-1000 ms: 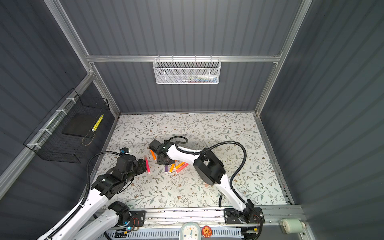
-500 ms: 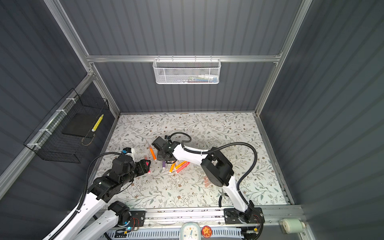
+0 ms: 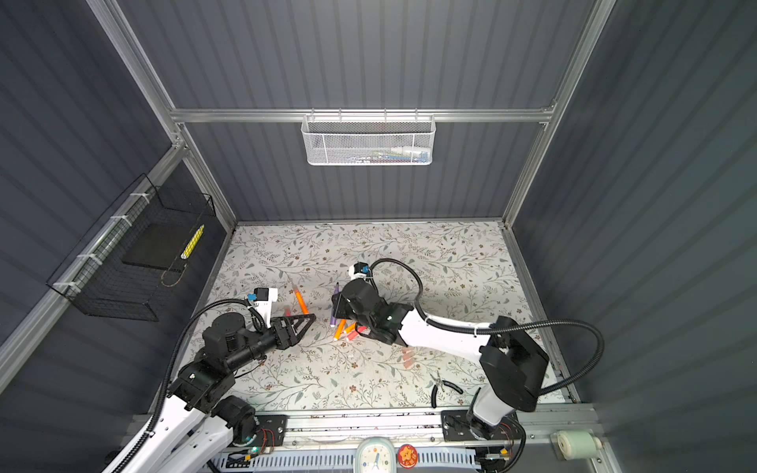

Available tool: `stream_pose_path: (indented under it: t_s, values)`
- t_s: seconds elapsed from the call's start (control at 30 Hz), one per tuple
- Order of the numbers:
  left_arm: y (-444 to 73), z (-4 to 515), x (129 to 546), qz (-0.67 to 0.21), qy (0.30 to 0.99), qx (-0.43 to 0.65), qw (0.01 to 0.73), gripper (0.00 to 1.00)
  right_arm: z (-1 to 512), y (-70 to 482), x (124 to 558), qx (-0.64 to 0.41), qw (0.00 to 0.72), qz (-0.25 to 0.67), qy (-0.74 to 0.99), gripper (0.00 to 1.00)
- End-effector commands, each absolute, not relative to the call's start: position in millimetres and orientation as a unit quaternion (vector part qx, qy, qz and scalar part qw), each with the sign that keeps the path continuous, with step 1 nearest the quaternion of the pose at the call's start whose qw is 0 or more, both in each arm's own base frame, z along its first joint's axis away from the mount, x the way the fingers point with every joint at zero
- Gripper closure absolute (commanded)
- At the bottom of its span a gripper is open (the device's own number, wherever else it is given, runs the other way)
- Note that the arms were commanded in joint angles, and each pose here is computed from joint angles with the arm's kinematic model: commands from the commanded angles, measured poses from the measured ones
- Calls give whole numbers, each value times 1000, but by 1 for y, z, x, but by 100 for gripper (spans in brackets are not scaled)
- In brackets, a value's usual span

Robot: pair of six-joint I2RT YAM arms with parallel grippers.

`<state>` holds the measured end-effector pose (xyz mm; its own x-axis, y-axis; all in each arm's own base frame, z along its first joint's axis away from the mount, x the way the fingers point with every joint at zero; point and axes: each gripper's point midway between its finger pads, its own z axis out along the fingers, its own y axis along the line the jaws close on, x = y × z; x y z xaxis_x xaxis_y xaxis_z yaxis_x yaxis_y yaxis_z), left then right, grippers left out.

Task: Insert the pens into the pen caps
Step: 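Bring the purple marker to the left gripper while the left gripper closes on it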

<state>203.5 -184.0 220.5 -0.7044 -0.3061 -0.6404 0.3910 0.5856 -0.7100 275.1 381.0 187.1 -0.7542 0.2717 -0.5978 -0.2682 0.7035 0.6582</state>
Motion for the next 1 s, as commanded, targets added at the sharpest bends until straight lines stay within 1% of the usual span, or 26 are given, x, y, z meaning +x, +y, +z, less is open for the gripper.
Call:
stream_pose_path:
  t_s: [0.0,0.33,0.4,0.57,0.77,0.9,0.97]
  values:
    - [-203,232,200,-512,775,53,366,35,219,389,267,8,363,447,817,100]
    - [-207,208,205,-498,794,55,346,36,228,399,252,-14,351,482,803,100]
    - [-207,206,207,-495,796,54,345,38,227,403,250,-16,346,485,803,100]
    - [-207,202,212,-482,803,54,345,47,224,413,246,-21,335,492,803,100]
    - [-207,198,217,-471,810,53,345,59,217,424,242,-29,321,497,806,100]
    - [-206,196,221,-464,813,48,349,63,215,429,238,-32,311,507,803,100]
    - [-207,194,222,-463,813,48,349,66,216,431,235,-35,307,515,800,100]
